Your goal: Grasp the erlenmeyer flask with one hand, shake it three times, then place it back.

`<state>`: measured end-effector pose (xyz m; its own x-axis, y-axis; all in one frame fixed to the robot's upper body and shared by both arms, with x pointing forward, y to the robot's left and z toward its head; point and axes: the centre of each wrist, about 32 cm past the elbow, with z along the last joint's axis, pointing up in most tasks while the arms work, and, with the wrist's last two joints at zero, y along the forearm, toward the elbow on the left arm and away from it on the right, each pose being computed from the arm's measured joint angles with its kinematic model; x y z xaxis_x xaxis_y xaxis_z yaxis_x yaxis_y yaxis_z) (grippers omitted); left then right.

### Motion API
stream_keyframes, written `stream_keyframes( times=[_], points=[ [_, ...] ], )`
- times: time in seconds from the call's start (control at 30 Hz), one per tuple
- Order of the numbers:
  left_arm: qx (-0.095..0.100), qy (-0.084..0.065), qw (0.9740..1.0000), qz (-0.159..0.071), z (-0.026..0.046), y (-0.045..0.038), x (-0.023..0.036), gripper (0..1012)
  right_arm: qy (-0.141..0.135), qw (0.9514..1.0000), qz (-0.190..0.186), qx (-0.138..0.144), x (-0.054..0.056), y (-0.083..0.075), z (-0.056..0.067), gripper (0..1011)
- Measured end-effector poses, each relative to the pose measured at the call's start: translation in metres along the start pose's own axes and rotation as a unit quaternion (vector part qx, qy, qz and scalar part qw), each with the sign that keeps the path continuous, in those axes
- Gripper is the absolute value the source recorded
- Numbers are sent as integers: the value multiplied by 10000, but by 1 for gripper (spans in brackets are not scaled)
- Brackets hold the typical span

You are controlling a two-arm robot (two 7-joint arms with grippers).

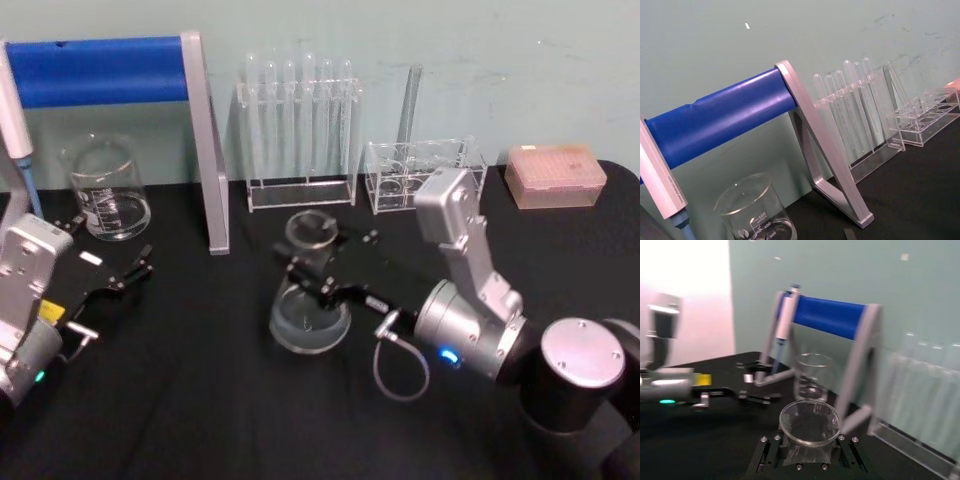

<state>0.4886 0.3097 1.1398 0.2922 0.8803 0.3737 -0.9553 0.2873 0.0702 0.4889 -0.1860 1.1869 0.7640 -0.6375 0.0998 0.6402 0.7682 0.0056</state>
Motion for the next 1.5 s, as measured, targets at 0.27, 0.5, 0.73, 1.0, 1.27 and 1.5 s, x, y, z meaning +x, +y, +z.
stream_keyframes(
  times=[0.27,0.5,0.73,1.0,1.27,1.5],
  points=[
    [0,0,10000,0,0,0,0,1001,-83,9977,-674,-44,239,-62,-17,449],
    [0,0,10000,0,0,0,0,1001,-147,9920,-1252,-106,439,-153,-37,449],
    [0,0,10000,0,0,0,0,1001,-195,9845,-1737,-161,602,-259,-53,449],
    [0,0,10000,0,0,0,0,1001,-207,9794,-2002,-180,680,-323,-55,449],
    [0,0,10000,0,0,0,0,1001,-162,9841,-1761,-154,588,-268,-49,449],
    [0,0,10000,0,0,0,0,1001,-127,9902,-1386,-95,451,-172,-33,449]
  ],
)
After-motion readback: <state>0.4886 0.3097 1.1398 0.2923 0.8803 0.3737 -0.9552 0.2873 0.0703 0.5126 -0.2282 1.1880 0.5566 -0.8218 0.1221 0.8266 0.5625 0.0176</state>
